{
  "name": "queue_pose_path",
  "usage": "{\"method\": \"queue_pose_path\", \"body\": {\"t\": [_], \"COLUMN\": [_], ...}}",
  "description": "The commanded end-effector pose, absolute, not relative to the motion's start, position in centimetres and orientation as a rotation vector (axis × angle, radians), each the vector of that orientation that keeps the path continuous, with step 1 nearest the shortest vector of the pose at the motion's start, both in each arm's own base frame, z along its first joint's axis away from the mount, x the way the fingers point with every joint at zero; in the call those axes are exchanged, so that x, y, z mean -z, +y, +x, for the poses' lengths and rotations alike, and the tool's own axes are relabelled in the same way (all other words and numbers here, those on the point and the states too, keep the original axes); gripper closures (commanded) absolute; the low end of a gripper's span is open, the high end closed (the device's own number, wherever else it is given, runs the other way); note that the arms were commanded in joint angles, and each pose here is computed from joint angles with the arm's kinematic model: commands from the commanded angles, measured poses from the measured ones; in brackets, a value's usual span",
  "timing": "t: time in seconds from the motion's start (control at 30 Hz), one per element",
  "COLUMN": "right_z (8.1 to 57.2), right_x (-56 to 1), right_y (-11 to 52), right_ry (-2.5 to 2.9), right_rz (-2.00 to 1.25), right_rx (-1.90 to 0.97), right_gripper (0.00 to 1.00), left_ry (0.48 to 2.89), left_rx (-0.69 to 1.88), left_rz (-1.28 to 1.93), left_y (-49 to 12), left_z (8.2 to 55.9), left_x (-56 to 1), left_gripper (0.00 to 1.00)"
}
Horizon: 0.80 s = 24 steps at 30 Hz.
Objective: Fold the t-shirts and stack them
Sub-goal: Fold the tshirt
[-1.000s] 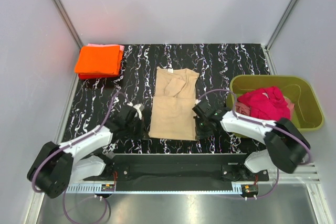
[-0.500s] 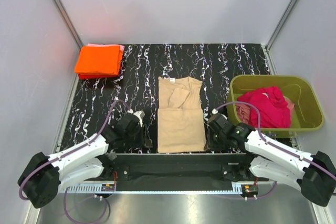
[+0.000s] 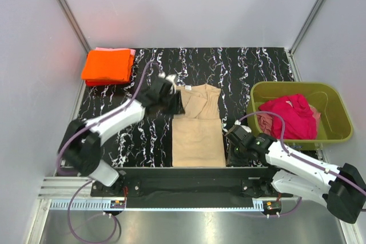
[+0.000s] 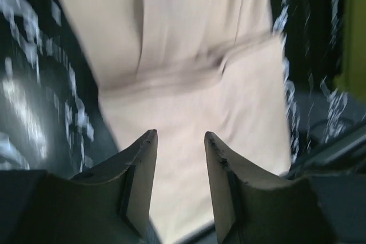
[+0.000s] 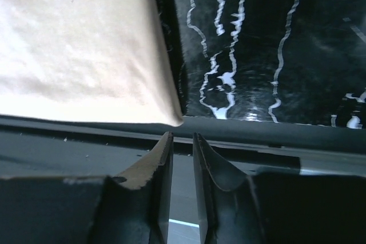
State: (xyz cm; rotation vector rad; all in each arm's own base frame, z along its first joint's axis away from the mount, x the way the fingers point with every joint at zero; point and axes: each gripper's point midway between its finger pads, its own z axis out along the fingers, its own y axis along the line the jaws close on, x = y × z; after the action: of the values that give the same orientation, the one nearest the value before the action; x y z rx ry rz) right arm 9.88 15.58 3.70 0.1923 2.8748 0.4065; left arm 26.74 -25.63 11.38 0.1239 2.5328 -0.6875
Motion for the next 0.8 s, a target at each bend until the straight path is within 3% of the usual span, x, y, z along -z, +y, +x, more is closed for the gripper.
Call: {"method": "queue_pose_path", "body": {"t": [0.0,0.07,0.27,0.43,0.77], "right_z": [11.6,12.1,13.3,14.7,16.4], "right_x": [-5.0,-5.0,-5.6,-6.5,-5.7], "right_y": [15.0,15.0,16.0,17.0,17.3], "right_ry": [2.801,2.800,2.796,2.769,2.746], "right_rz": [0.221,0.211,0.144,0.128,0.094], "right_rx": [-0.319,-0.284,-0.258,-0.262,-0.182], "right_gripper": [0.72,0.71,0.69,0.69,0.68], "left_ry": [2.479,2.445,2.536,2.623,2.703], "left_rx": [0.677,0.689,0.622,0.512,0.430], "left_rz": [0.219,0.240,0.214,0.138,0.133], "left_y": [-27.3,-28.6,-28.4,-25.5,-23.1], "left_z": [32.9,35.7,41.0,43.2,46.5], "left_x": [-11.4,-12.5,-8.2,-3.9,-1.1], "left_gripper": [0.57,0.59,0.62,0.62,0.62]}}
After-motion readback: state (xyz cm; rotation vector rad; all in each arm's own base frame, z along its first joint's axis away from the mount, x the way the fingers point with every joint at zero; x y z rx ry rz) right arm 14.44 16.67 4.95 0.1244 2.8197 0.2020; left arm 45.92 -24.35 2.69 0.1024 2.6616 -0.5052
